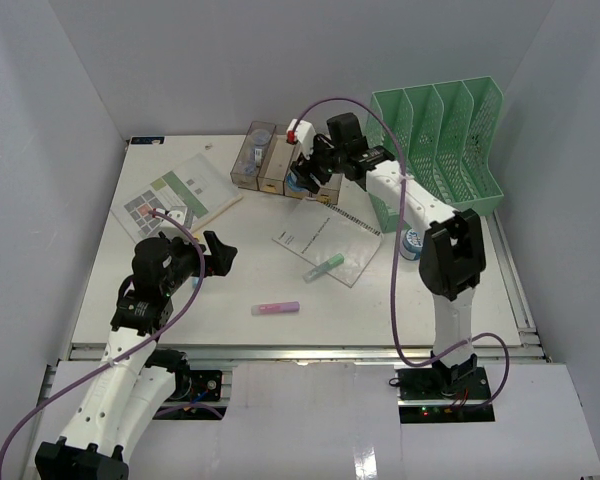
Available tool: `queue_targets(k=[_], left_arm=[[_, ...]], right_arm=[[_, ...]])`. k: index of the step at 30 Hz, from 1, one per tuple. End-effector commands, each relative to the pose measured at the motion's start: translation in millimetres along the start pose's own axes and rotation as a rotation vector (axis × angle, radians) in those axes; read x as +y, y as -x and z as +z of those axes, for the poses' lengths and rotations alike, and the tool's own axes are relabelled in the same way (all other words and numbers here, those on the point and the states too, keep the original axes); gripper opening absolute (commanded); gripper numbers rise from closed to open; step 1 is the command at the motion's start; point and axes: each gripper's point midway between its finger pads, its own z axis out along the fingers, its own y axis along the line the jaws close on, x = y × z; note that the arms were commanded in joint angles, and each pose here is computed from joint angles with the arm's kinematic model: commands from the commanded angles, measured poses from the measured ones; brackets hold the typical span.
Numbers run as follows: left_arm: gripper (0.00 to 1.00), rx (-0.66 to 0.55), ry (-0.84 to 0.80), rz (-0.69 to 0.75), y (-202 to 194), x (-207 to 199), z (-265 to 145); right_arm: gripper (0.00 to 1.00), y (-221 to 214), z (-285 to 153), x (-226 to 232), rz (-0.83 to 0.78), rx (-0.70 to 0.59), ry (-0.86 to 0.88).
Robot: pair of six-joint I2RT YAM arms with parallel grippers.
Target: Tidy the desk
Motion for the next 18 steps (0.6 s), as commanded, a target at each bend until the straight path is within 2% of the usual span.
queue_targets(k=[1,3,8,15,17,18], left_arm=[[0.98,-0.021,0.007,0.012,8.2,0.3,-1.8],[0.98,-0.023,0.003,0.014,8.5,-0.6,-2.2],[0.98,-0.013,0.0,0.022,6.5,-0.2,-1.1],[0.98,0.0,-0.018,0.028,4.5,-2.7,0.3],[0.98,0.003,-0.022,0.028,3.9,-3.5,0.5],[0.98,0.004,-0.026,0.028,3.6,-4.1,0.6]], right_arm=[[0.08,70.7,21.2,-60.1,-0.036,-0.216,-0.196],[0.08,70.3,46.1,-74.3,-0.011,-0.24,-0.233],[0.08,90.6,71.2,-116.9,0.025,-0.367,-0.402],[0.08,79.9,98.5,-136.7,-0.038,-0.462,-0.554],[0.13,78.5,100.6,-140.9,-0.067,-0.483,-0.588],[0.2,78.1,101.9,-142.5,-0.08,-0.498,-0.602]])
